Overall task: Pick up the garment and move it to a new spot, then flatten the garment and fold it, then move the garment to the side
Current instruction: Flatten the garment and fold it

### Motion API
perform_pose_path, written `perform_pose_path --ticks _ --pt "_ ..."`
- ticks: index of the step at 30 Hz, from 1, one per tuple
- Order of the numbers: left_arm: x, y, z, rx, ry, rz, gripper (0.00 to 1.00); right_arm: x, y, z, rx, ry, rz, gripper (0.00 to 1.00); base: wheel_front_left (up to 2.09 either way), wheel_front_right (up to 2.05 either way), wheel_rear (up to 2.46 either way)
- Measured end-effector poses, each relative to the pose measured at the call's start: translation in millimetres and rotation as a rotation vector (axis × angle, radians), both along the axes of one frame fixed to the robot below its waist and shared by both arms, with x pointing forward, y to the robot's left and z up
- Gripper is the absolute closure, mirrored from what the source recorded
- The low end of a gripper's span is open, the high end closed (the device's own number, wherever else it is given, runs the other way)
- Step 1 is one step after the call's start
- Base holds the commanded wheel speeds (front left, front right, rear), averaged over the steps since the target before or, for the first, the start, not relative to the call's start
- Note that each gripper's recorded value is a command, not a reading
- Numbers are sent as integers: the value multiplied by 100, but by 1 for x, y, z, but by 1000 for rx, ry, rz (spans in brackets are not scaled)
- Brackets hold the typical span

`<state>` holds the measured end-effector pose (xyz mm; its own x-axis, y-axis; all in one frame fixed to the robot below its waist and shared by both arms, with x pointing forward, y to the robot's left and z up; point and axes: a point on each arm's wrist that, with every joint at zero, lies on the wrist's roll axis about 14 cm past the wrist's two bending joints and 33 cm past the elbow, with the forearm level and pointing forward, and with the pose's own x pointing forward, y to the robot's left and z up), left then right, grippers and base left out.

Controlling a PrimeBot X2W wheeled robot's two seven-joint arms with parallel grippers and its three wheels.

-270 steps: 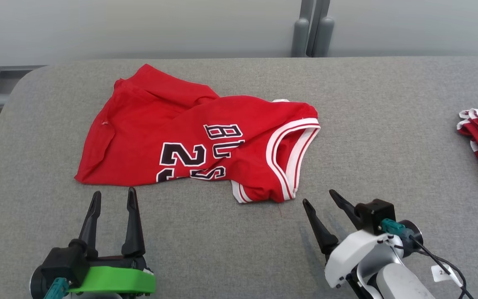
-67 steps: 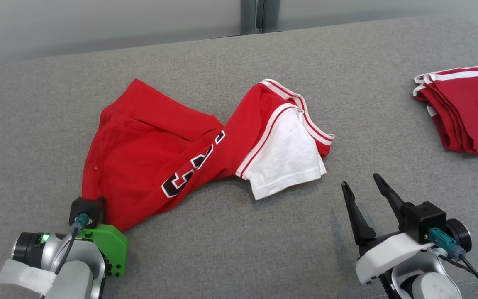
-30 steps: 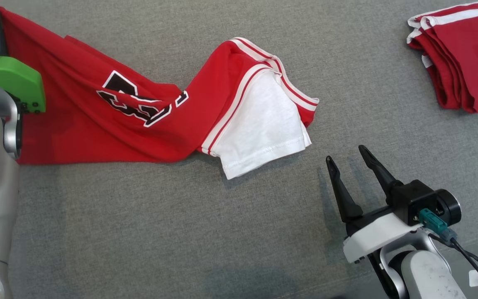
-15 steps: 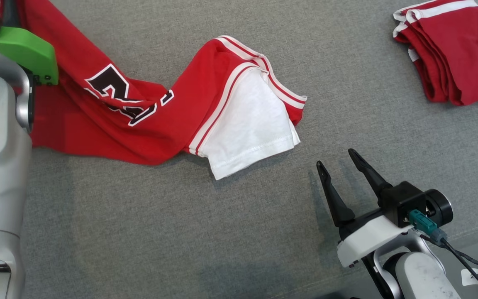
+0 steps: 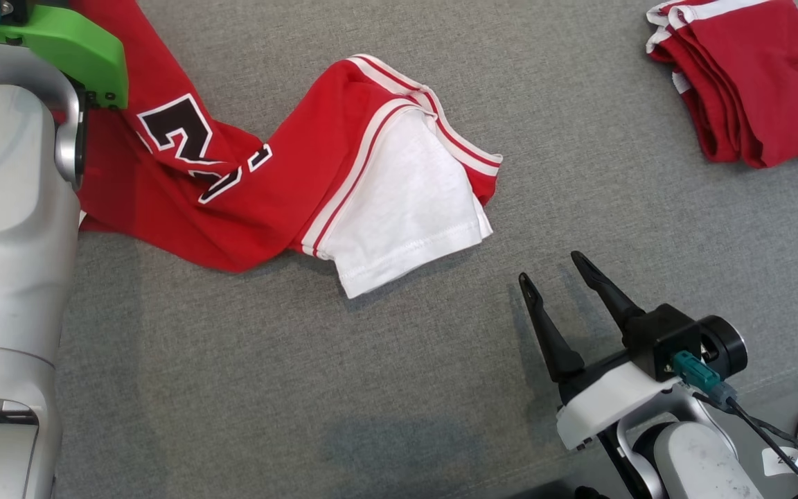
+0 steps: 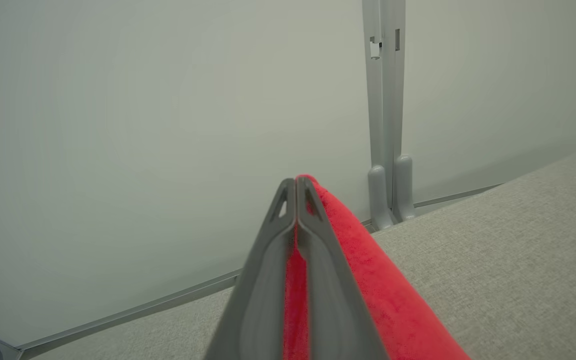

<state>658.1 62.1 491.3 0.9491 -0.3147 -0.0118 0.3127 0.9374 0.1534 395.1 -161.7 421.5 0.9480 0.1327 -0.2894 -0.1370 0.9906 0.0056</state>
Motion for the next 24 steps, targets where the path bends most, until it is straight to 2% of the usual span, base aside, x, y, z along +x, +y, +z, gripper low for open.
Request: perform_pose_path --ticks 1,12,19,22,23,24 --pt "0 1 -4 0 9 4 0 0 -1 -1 -1 2 -2 0 0 0 0" --pt "-12 30 -10 -46 31 74 0 13 -7 -1 7 -19 -23 0 0 0 0" --pt "-51 65 0 -183 4 170 0 23 -19 17 3 -86 -59 0 0 0 0" --pt "-71 80 15 -283 -34 225 0 24 -19 25 8 -110 -62 0 0 0 0" --pt "-71 80 15 -283 -34 225 0 24 -19 25 8 -110 -62 0 0 0 0" --pt "-86 88 29 -375 -70 247 0 23 -20 28 10 -118 -66 0 0 0 0"
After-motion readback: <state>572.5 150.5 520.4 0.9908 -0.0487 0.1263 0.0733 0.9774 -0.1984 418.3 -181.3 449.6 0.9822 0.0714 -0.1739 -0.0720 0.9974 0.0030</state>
